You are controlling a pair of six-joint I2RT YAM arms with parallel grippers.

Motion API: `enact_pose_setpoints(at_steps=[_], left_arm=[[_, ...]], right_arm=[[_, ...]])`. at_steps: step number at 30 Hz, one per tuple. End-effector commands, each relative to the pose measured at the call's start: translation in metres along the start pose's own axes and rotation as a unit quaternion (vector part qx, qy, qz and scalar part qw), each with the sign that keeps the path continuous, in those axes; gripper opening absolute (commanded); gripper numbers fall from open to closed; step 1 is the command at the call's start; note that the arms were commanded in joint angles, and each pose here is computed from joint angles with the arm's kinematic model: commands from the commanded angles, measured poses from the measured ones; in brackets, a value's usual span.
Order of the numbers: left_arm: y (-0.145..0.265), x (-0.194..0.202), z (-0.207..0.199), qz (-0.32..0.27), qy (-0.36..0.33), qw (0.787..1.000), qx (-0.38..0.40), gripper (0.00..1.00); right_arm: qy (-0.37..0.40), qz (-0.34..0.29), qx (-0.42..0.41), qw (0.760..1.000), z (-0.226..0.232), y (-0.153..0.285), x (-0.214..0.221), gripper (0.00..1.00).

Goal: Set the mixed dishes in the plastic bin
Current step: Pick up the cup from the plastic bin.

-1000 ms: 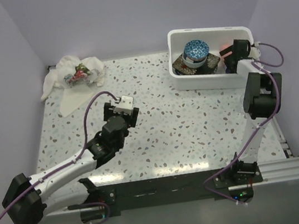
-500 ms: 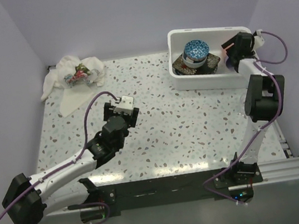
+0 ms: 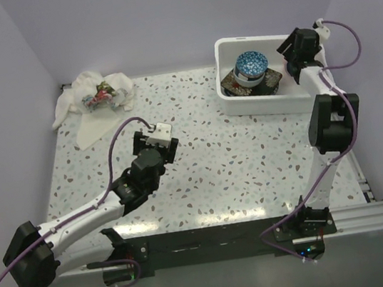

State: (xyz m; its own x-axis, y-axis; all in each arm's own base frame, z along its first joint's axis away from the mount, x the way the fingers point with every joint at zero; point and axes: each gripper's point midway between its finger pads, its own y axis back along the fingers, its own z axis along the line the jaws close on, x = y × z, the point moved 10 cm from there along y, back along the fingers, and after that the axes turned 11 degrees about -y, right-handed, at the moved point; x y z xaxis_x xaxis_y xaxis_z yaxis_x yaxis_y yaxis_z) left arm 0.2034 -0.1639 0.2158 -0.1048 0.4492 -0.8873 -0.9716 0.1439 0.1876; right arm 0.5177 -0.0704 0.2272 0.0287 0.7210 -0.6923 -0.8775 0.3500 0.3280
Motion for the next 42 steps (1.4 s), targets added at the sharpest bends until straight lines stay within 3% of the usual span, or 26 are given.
enact_pose_setpoints(at_steps=[1,15,30,34,42], left_arm=[[-0.001,-0.006,-0.001,-0.019,0.011,1.000,-0.005,0.79],[-0.002,-0.003,-0.004,-0.015,0.002,1.000,-0.004,0.79],[-0.004,0.001,-0.008,-0.010,-0.008,1.000,-0.002,0.79],[-0.004,0.002,-0.008,-0.009,-0.011,1.000,-0.002,0.79],[-0.004,0.002,-0.009,-0.008,-0.014,1.000,0.000,0.79]], right_arm=[[0.062,-0.026,0.003,0.998,0.012,-0.009,-0.001,0.75],[0.109,-0.064,-0.007,0.992,0.019,-0.041,-0.001,0.91],[0.133,-0.106,-0.064,0.983,0.031,-0.042,0.010,0.98],[0.168,-0.112,-0.076,0.976,0.034,-0.045,0.018,0.99],[0.166,-0.141,-0.069,0.974,0.034,-0.056,0.018,0.99]])
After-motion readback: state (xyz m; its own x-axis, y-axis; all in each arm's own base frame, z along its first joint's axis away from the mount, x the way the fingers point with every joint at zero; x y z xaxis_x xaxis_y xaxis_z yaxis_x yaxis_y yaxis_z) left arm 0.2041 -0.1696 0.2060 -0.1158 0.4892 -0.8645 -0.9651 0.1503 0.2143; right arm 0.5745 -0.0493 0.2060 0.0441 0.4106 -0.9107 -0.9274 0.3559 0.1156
